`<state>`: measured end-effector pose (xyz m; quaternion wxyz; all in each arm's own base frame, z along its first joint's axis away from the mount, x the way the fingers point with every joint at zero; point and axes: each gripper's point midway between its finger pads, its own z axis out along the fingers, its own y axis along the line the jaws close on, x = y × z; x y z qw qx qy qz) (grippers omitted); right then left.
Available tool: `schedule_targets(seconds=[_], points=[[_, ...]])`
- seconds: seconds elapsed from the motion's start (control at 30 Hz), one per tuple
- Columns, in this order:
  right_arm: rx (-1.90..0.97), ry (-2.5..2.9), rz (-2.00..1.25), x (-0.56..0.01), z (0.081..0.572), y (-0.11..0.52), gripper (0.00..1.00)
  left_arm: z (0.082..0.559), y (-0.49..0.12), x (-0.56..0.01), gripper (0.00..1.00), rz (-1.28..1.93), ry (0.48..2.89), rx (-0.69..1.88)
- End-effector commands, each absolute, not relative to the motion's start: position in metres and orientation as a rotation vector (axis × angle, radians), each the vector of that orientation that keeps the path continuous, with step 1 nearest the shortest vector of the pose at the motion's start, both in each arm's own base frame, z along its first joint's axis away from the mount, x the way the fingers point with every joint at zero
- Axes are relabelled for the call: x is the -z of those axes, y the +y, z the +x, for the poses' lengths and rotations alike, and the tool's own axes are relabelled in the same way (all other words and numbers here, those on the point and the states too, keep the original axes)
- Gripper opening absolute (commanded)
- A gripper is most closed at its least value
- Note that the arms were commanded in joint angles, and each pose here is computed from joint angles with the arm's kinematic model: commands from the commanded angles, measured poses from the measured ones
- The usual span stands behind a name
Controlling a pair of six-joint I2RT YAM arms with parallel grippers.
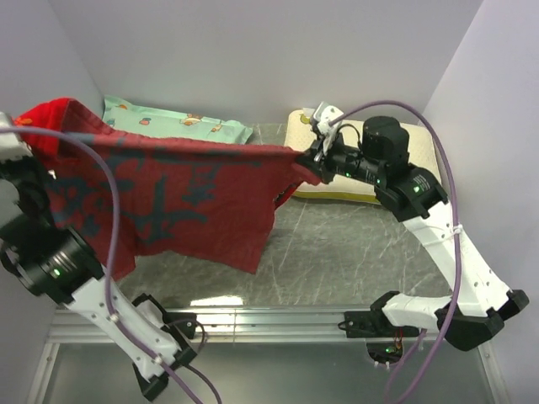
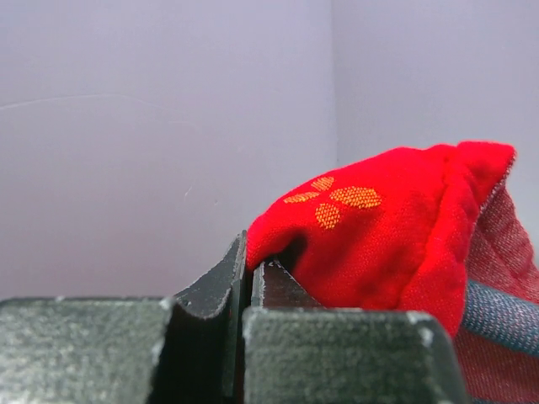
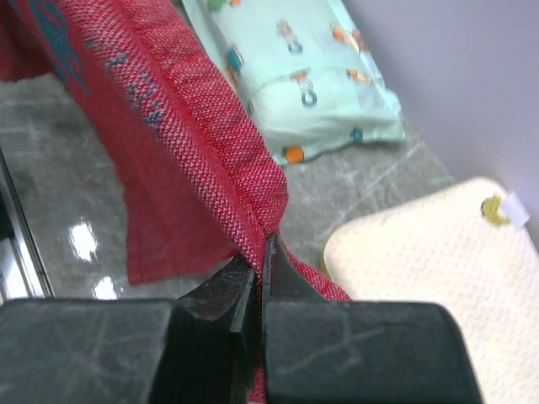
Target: Put the pillow into the pillowcase
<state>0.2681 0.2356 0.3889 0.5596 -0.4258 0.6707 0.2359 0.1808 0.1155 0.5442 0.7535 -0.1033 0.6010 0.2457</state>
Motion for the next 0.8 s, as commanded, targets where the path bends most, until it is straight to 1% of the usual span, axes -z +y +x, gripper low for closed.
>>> schedule_targets(seconds=[0.0,0.03,0.1,0.13,0.17,0.2,0.23,0.27,0.3,0.37,0.4,0.43,0.5,0.53,0.57,0.6,0.63,0.67,0.7,0.73,0.77], points=[[-0.491,1.555,-0.976,-0.411,0.288,0.236,0.0,0.197,0.174,-0.56,0.0,-0.322,1.277,-0.663],[-0.489,1.588,-0.988,-0.399,0.302,0.244,0.0,0.212,0.189,-0.553,0.0,-0.327,1.315,-0.655],[-0.482,1.587,-0.984,-0.4,0.321,0.254,0.0,0.227,0.203,-0.548,0.0,-0.315,1.347,-0.646],[-0.478,1.646,-0.993,-0.378,0.342,0.266,0.0,0.244,0.218,-0.536,0.0,-0.315,1.385,-0.628],[-0.48,1.637,-0.979,-0.387,0.353,0.272,0.0,0.254,0.227,-0.524,0.0,-0.32,1.414,-0.611],[-0.478,1.657,-0.977,-0.381,0.364,0.278,0.0,0.266,0.23,-0.513,0.0,-0.296,1.443,-0.576],[-0.473,1.727,-0.986,-0.352,0.387,0.29,0.0,0.284,0.24,-0.493,0.0,-0.295,1.494,-0.544],[-0.475,1.722,-0.969,-0.356,0.398,0.297,0.0,0.297,0.245,-0.476,0.0,-0.287,1.529,-0.531],[-0.473,1.741,-0.963,-0.348,0.409,0.302,0.0,0.309,0.247,-0.461,0.0,-0.27,1.566,-0.507],[-0.46,1.852,-0.958,-0.293,0.446,0.32,0.0,0.352,0.246,-0.405,0.0,-0.216,1.695,-0.395],[-0.456,1.83,-0.936,-0.304,0.45,0.319,0.0,0.356,0.241,-0.398,0.0,-0.196,1.712,-0.384],[-0.452,1.881,-0.923,-0.276,0.467,0.325,0.0,0.38,0.231,-0.362,0.0,-0.165,1.79,-0.314],[-0.436,1.878,-0.891,-0.27,0.485,0.331,0.0,0.403,0.227,-0.332,0.0,-0.123,1.845,-0.313],[-0.423,1.911,-0.881,-0.246,0.498,0.337,0.0,0.422,0.228,-0.301,0.0,-0.133,1.91,-0.318],[-0.4,1.892,-0.857,-0.254,0.509,0.337,0.01,0.432,0.23,-0.29,0.0,-0.135,1.93,-0.322],[-0.386,1.897,-0.852,-0.251,0.515,0.338,0.08,0.439,0.234,-0.277,0.03,-0.153,1.97,-0.329],[-0.362,1.959,-0.866,-0.226,0.519,0.337,0.18,0.456,0.246,-0.265,0.08,-0.19,2.015,-0.341],[-0.344,1.951,-0.843,-0.235,0.526,0.332,0.54,0.464,0.248,-0.257,0.14,-0.214,2.051,-0.313],[-0.34,1.969,-0.841,-0.232,0.527,0.326,0.68,0.463,0.246,-0.217,0.31,-0.258,2.193,-0.235],[-0.337,1.985,-0.837,-0.236,0.525,0.315,0.78,0.473,0.249,-0.243,0.41,-0.252,2.153,-0.236],[-0.323,2.034,-0.816,-0.224,0.526,0.293,0.94,0.475,0.247,-0.243,0.49,-0.264,2.154,-0.198]])
